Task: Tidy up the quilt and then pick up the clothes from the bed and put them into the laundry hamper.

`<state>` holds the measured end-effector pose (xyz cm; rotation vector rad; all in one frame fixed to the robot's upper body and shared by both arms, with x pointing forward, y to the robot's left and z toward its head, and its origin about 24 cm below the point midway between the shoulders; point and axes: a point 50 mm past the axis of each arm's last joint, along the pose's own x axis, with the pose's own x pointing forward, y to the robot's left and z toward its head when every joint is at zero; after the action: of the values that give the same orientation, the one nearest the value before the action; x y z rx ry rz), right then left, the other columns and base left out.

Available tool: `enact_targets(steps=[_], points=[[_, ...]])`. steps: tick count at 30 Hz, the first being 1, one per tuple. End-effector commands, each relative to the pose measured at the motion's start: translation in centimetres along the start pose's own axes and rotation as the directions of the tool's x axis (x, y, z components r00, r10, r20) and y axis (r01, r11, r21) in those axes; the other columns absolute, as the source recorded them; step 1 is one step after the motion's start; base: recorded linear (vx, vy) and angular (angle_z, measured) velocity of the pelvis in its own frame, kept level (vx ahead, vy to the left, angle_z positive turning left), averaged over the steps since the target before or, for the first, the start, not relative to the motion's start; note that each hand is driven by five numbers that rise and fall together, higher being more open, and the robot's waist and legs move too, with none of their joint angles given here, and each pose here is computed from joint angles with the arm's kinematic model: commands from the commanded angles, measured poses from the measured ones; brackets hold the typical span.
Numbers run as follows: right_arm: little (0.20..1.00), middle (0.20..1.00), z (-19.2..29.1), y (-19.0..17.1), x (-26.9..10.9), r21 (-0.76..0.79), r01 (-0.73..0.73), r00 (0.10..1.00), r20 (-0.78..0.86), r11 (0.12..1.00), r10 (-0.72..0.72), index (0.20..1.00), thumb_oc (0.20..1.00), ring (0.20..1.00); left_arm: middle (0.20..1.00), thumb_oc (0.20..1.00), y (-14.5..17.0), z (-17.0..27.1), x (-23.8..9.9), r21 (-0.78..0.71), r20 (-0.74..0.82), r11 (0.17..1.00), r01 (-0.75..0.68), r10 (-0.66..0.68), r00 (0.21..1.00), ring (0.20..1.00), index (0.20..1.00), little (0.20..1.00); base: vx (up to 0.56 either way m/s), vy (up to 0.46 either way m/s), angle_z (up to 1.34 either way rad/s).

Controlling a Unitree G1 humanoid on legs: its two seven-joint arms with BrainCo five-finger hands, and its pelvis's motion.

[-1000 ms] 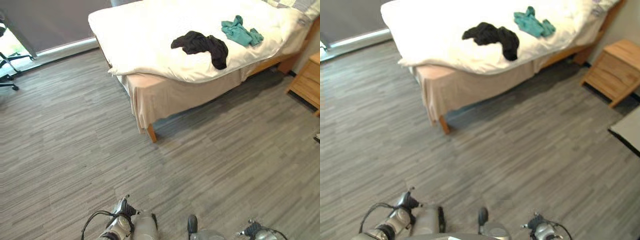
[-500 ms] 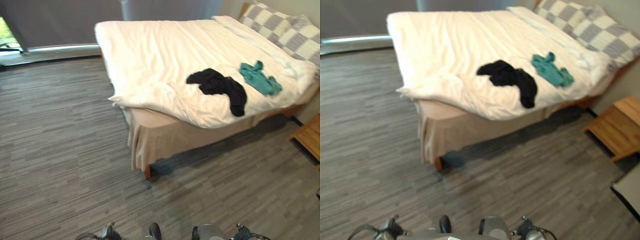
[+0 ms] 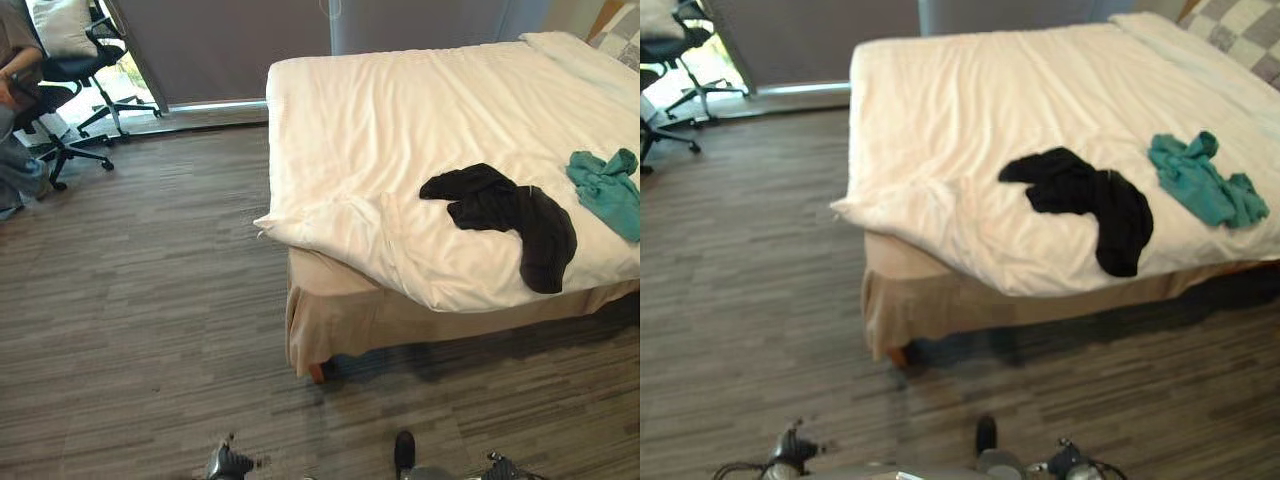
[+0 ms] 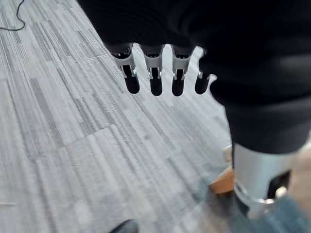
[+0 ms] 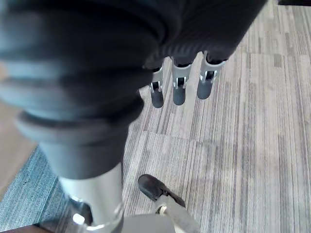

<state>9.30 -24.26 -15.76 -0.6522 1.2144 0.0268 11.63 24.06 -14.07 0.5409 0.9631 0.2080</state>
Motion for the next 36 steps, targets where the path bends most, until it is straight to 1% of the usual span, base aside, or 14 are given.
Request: enact_targets(steps=[1,3,4,5,6,16,22,26,28,29,30,31,32,36], points=[[1.000,1.000,0.0,0.3,-0.1,-0.016,0.020,1.000,0.021,1.000,-0.020,1.000,1.000,1.000,1.000,1.000,7.2,4.2,0.7,-0.069,0.228,0.952,-0.297,0.305,0.925,1.000,1.000,1.000,0.07,-0.069,0.08],[1.000,1.000,-0.7,0.3,-0.4,-0.005,0.024,0.999,0.034,1.000,-0.024,1.000,1.000,1.000,1.000,1.000,13.0,7.3,-0.9,-0.086,0.413,0.871,-0.484,0.473,0.778,1.000,1.000,1.000,0.09,-0.073,-0.05],[1.000,1.000,-0.7,0.3,-0.4,-0.006,0.024,0.999,0.035,1.000,-0.023,1.000,1.000,1.000,1.000,1.000,13.0,7.3,-0.9,-0.086,0.413,0.871,-0.484,0.474,0.778,1.000,1.000,1.000,0.07,-0.039,-0.02],[1.000,1.000,-1.3,0.3,-0.5,0.001,0.021,0.999,0.024,1.000,-0.021,1.000,1.000,1.000,1.000,1.000,16.6,10.6,-2.5,-0.123,0.539,0.798,-0.590,0.553,0.635,1.000,1.000,1.000,0.05,-0.032,0.07],[1.000,1.000,-1.6,0.4,-0.6,-0.002,0.013,1.000,0.016,1.000,-0.013,1.000,1.000,1.000,1.000,1.000,18.0,12.4,-3.3,-0.139,0.597,0.768,-0.626,0.569,0.566,1.000,1.000,1.000,0.07,-0.033,0.03],[1.000,1.000,-1.7,-0.9,-0.2,-0.079,0.020,1.000,-0.004,0.997,-0.020,1.000,1.000,1.000,1.000,1.000,22.6,29.8,-7.6,-0.103,0.872,0.571,-0.815,0.446,0.202,1.000,1.000,1.000,-0.02,0.017,-0.14],[1.000,1.000,-0.4,-2.9,0.3,-0.083,0.092,0.996,0.023,0.992,-0.090,1.000,1.000,1.000,1.000,1.000,23.9,36.3,-8.2,0.054,0.877,0.424,-0.904,0.413,0.246,1.000,1.000,1.000,-0.12,0.044,-0.39],[1.000,1.000,-0.2,-3.0,0.3,-0.081,0.099,0.995,0.018,0.992,-0.097,1.000,1.000,1.000,1.000,1.000,23.5,36.8,-7.3,0.155,0.849,0.417,-0.896,0.407,0.337,1.000,1.000,1.000,-0.04,0.018,-0.37],[1.000,1.000,-0.1,-2.9,0.4,-0.077,0.102,0.995,0.011,0.992,-0.102,1.000,1.000,1.000,1.000,1.000,21.6,36.6,-5.9,0.228,0.822,0.478,-0.849,0.374,0.431,1.000,1.000,1.000,-0.03,0.020,-0.21],[1.000,1.000,0.0,-3.0,0.4,-0.069,0.105,0.994,0.007,0.992,-0.105,1.000,1.000,1.000,0.862,0.862,20.8,35.8,-5.0,0.287,0.805,0.482,-0.828,0.348,0.481,0.862,0.862,0.862,-0.01,0.020,-0.04],[1.000,1.000,0.1,-3.0,0.4,-0.064,0.104,0.995,0.007,0.992,-0.104,1.000,1.000,1.000,0.627,0.627,19.9,34.8,-3.9,0.352,0.780,0.485,-0.801,0.321,0.537,0.627,0.627,0.627,0.00,0.000,0.00],[1.000,1.000,0.2,-3.1,0.5,-0.066,0.106,0.994,0.009,0.992,-0.106,1.000,1.000,1.000,0.511,0.511,19.3,34.2,-3.3,0.390,0.764,0.487,-0.782,0.304,0.570,0.511,0.511,0.511,0.00,0.000,0.00],[1.000,1.000,0.2,-3.1,0.5,-0.066,0.106,0.994,0.009,0.992,-0.106,1.000,1.000,1.000,0.200,0.200,19.3,34.2,-3.3,0.390,0.764,0.487,-0.782,0.304,0.570,0.200,0.200,0.200,0.00,0.000,0.00],[1.000,1.000,0.8,-3.6,0.5,-0.047,0.129,0.991,0.026,0.991,-0.128,1.000,1.000,1.000,0.200,0.200,14.9,25.6,1.8,0.562,0.561,0.597,-0.572,0.233,0.794,0.200,0.200,0.200,0.02,-0.007,0.03]])
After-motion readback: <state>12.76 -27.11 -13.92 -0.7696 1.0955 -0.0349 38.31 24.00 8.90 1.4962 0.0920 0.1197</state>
